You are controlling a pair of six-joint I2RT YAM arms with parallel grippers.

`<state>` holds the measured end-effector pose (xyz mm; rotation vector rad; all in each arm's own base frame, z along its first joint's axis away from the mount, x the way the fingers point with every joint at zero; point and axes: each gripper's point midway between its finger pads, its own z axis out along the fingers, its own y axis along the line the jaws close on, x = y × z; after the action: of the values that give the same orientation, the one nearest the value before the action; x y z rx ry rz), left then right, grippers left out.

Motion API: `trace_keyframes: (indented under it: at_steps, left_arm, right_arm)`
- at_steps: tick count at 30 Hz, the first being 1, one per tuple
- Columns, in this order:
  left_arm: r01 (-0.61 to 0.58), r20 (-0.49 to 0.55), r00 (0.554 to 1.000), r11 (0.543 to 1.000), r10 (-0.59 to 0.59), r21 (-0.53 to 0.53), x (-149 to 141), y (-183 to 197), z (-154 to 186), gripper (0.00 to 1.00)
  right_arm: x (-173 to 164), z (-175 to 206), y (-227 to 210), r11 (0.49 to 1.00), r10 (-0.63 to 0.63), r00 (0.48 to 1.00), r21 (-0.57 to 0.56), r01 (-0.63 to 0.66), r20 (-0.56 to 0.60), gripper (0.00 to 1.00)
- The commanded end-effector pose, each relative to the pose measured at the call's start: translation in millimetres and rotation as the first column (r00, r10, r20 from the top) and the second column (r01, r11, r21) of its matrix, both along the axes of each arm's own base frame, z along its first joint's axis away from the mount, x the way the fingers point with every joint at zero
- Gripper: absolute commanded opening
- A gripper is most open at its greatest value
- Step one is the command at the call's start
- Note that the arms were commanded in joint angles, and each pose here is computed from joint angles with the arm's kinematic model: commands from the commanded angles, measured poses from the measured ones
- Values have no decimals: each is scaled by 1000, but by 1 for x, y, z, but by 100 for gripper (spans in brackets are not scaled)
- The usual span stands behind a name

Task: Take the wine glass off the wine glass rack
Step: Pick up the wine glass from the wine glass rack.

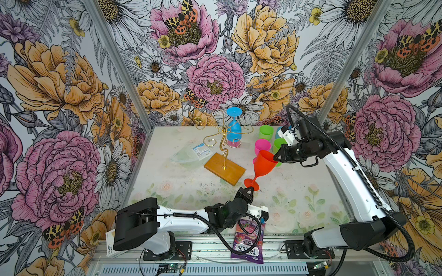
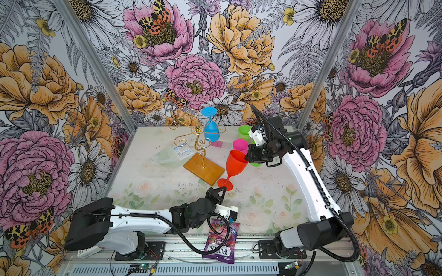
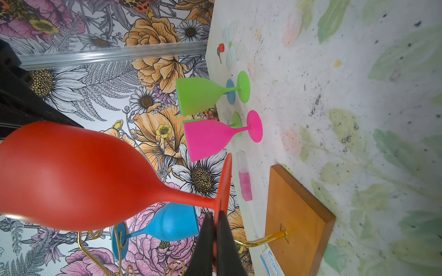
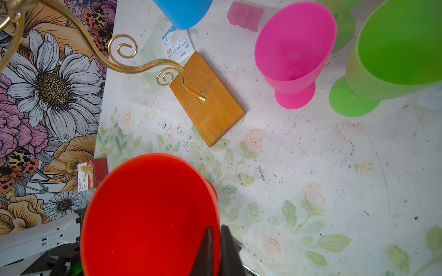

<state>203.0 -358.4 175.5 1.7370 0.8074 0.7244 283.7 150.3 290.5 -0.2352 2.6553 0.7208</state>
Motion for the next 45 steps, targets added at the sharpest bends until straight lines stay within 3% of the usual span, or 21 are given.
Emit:
trace_keyframes:
  at_steps: [1,19,26,28,29,34,39,41,45]
  left_arm:
    - [-31,20,999,994,33,-101,4,-3,20,0]
    - [-44,-67,997,984,33,-172,-8,-1,24,28]
    - [-127,-247,967,957,61,-261,-15,15,25,53]
    - [-176,-325,943,930,66,-323,-15,22,32,66]
    - [-196,-363,930,914,59,-354,-17,26,35,78]
    - [-325,-560,829,822,9,-468,-15,55,53,92]
    - [-545,-742,668,643,-53,-537,3,90,70,94]
    - [-584,-763,641,591,-85,-557,7,100,74,94]
    - [-637,-789,604,531,-106,-559,11,115,74,94]
  right_arm:
    - [-7,-7,3,999,33,999,-1,-33,-31,3]
    - [26,13,-10,996,-54,993,-68,62,106,0]
    - [49,12,-29,974,-138,971,-152,169,196,0]
    - [53,6,-33,964,-152,966,-182,191,207,0]
    - [55,3,-35,960,-156,965,-196,199,212,0]
    - [64,-9,-38,940,-168,954,-251,231,248,0]
    - [72,-22,-29,940,-172,946,-243,241,273,0]
    - [76,-29,-25,939,-176,943,-240,247,282,0]
    - [82,-41,-18,938,-175,944,-242,246,281,0]
